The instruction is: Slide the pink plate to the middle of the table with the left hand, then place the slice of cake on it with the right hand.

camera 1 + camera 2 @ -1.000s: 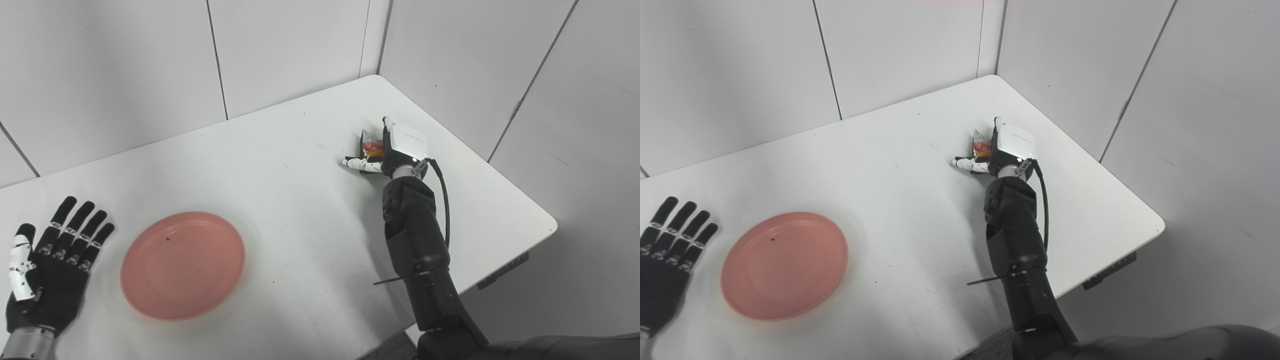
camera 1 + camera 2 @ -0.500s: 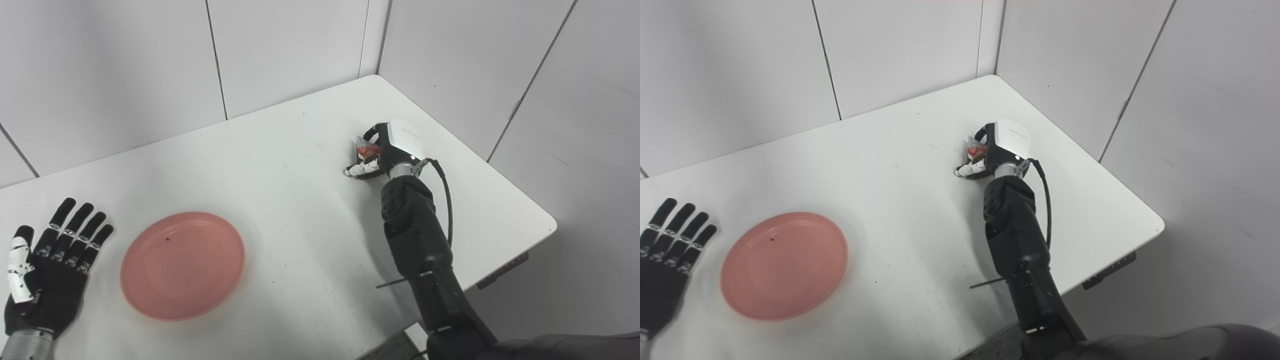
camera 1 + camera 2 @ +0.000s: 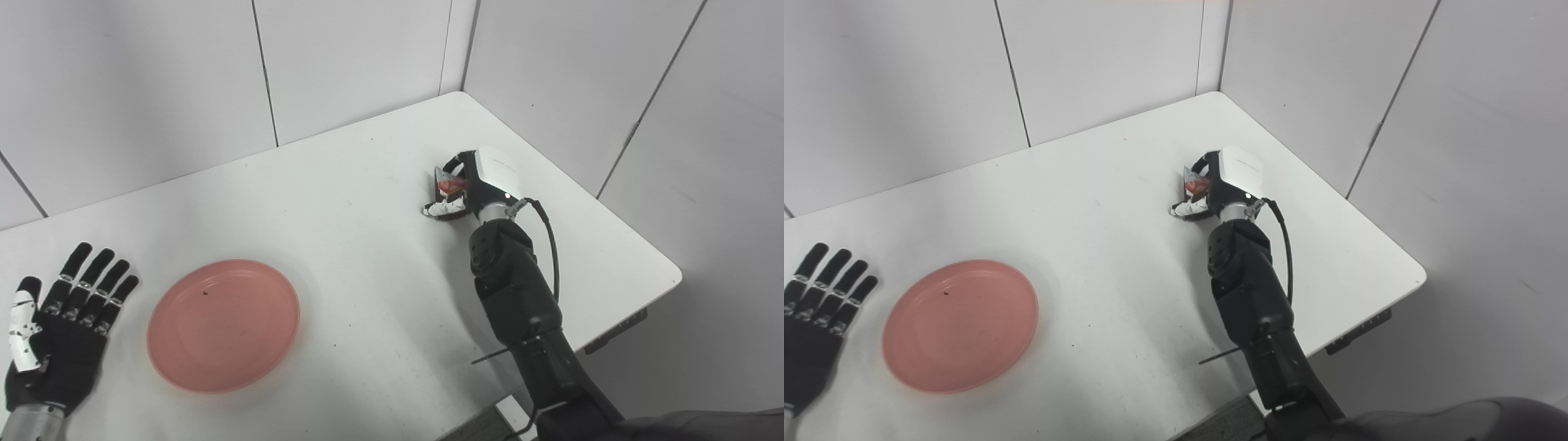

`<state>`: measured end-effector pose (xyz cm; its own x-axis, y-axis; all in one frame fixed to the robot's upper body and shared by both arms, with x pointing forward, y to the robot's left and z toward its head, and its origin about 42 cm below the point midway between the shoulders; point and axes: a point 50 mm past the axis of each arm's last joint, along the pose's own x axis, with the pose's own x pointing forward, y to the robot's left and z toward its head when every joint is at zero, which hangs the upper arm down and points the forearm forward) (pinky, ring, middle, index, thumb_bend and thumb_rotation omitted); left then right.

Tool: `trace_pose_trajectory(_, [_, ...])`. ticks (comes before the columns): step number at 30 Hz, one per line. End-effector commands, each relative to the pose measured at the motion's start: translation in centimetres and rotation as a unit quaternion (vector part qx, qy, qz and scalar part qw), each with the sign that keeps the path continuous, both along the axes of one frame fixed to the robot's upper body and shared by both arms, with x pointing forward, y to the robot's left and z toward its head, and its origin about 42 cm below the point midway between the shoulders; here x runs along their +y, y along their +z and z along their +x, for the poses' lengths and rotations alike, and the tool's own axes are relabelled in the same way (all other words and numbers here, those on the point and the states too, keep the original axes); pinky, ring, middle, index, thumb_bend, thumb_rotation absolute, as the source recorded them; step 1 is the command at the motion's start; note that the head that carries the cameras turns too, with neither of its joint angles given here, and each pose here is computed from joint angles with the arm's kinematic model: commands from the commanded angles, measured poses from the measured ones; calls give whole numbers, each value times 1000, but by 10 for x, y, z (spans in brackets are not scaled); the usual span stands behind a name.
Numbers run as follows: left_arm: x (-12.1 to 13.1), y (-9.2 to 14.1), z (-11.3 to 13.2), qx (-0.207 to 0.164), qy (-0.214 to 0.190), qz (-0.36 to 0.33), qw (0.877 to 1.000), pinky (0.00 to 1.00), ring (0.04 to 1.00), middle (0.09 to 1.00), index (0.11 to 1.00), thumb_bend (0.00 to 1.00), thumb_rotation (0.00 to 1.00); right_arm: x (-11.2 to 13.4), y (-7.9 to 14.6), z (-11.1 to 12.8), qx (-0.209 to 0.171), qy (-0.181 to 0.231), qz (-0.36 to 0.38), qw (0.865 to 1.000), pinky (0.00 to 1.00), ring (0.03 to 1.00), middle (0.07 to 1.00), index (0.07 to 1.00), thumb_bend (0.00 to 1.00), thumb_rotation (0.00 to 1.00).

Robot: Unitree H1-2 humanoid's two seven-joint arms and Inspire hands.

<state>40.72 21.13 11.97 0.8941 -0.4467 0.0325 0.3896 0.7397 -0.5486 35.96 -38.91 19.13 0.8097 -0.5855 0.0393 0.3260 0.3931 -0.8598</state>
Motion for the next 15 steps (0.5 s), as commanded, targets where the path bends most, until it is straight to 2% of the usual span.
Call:
trace_pose_trajectory(1, [6,-36,-19,77,11,24,997,866,861,861,854,379,1000,-4,29,3,-39,-9,-21,999,264,348,440,528,524,0])
trace_pose_trajectory(7, [0,-36,-20,72,8,31,997,873,872,869,855,382,1000,4,53,-3,-59,5,-45,997,260,339,434,537,522,0])
trace_pose_trajectory(10, [-7,-35,-22,71,5,34,997,880,878,874,861,387,1000,21,79,-8,-86,31,-61,994,260,342,427,542,520,0])
trace_pose_trajectory(15, [-19,-34,-27,62,5,47,997,868,875,872,864,386,1000,43,105,-11,-113,62,-62,990,282,369,433,541,520,0])
